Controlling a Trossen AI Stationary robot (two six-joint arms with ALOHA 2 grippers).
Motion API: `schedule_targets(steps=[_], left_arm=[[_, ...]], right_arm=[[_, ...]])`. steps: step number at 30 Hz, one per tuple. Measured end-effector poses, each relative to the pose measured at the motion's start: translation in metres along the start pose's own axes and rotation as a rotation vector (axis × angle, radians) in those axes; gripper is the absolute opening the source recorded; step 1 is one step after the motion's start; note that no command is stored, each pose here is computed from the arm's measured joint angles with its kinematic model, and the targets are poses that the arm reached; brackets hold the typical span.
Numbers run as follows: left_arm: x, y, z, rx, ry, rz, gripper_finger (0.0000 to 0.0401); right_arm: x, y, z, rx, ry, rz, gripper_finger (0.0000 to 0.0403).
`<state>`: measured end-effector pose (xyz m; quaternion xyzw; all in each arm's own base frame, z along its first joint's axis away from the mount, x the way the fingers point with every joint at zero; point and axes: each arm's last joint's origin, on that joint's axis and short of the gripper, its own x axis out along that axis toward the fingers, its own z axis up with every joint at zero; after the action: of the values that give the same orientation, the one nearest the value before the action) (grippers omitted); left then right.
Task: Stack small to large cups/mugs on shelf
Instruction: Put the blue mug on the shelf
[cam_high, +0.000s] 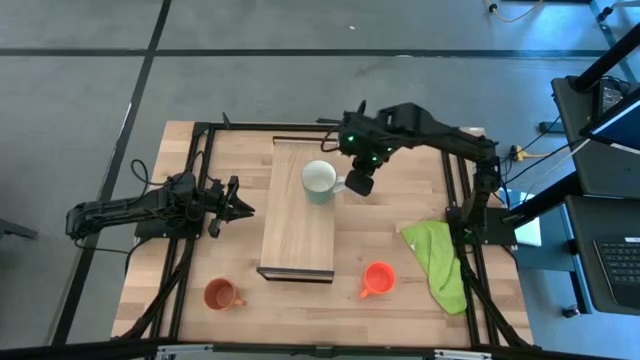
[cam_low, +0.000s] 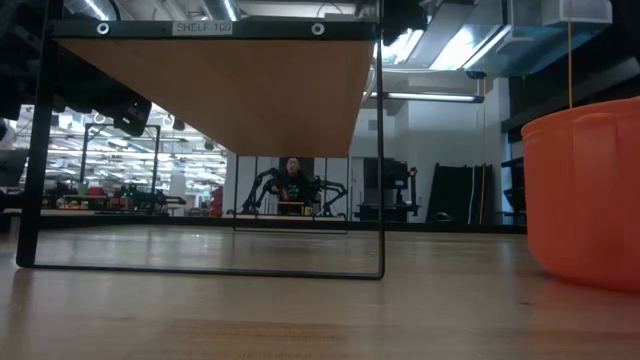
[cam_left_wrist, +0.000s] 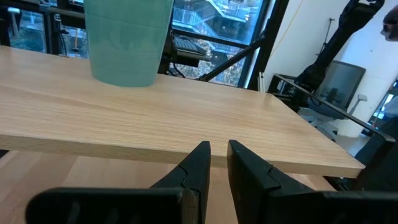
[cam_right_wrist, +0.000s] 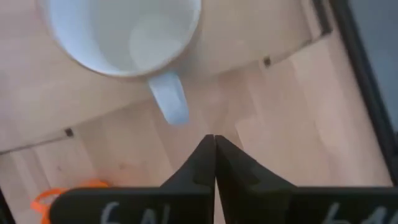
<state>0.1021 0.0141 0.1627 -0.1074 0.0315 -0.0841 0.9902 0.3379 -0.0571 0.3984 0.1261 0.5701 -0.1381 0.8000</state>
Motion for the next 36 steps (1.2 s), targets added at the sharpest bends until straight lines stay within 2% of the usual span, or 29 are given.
schedule_targets(steps=[4,9,15,24,28,36], left_arm=[[0.000,0.000,0.000,0.000,0.000,0.000,0.0050],[0.000,0.000,0.000,0.000,0.000,0.000,0.0050],[0.000,0.000,0.000,0.000,0.000,0.000,0.0050],[0.000,0.000,0.000,0.000,0.000,0.000,0.0050],[0.000,0.000,0.000,0.000,0.000,0.000,0.0050],[0.000,0.000,0.000,0.000,0.000,0.000,0.0050]], right_arm=[[0.019,0.005,0.000,0.007,0.031,0.020,0.0006],[0.028,0.018,0.000,-0.007,0.025,0.092,0.0008],[0.029,0.031,0.000,-0.024,0.004,0.110,0.0004],[0.027,0.054,0.001,-0.027,-0.054,0.199,0.0006],[0.026,0.057,0.004,-0.033,-0.105,0.175,0.0003],[0.027,0.052,0.005,-0.026,-0.114,0.121,0.0004]])
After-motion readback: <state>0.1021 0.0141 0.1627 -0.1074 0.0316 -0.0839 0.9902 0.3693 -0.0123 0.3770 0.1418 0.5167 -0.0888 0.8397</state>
